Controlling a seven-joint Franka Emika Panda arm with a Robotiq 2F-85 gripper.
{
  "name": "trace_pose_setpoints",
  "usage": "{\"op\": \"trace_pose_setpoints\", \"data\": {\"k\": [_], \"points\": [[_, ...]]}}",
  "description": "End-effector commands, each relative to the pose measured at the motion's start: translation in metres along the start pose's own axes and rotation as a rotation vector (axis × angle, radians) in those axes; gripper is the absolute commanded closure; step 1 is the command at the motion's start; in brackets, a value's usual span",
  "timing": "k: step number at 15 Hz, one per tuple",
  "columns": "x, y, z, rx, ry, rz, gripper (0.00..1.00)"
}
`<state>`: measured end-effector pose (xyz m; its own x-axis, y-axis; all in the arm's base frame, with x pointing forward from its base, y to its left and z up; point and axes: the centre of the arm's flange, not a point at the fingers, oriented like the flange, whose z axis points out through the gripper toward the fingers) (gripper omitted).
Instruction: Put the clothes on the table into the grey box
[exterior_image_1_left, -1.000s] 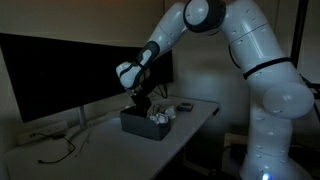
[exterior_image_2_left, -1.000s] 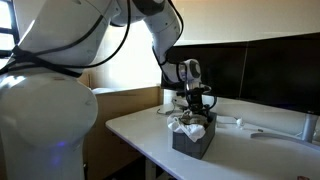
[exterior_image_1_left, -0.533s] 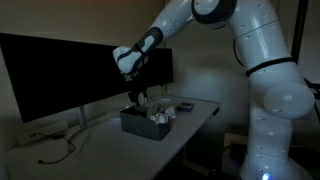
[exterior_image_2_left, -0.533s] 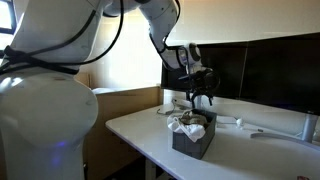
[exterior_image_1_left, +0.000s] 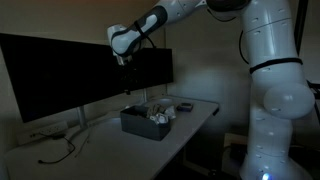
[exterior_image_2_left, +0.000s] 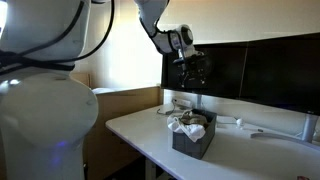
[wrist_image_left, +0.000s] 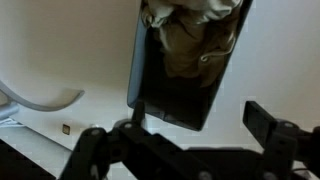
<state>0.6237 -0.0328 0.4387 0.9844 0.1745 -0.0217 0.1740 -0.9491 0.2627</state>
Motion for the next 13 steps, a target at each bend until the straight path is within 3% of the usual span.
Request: {"op": "trace_pose_setpoints", "data": {"k": [1,8,9,13], "points": [[-0.015,-0.020,-0.020,0.061,0.019,-0.130,0.00],[-0.021,-0.056,-0.028,0.163,0.045,-0.324,0.00],[-0.001,-0.055,-0.024,0.118,0.047,-0.264,0.00],[-0.004,-0.059,-0.025,0.135,0.050,-0.298,0.00]]}}
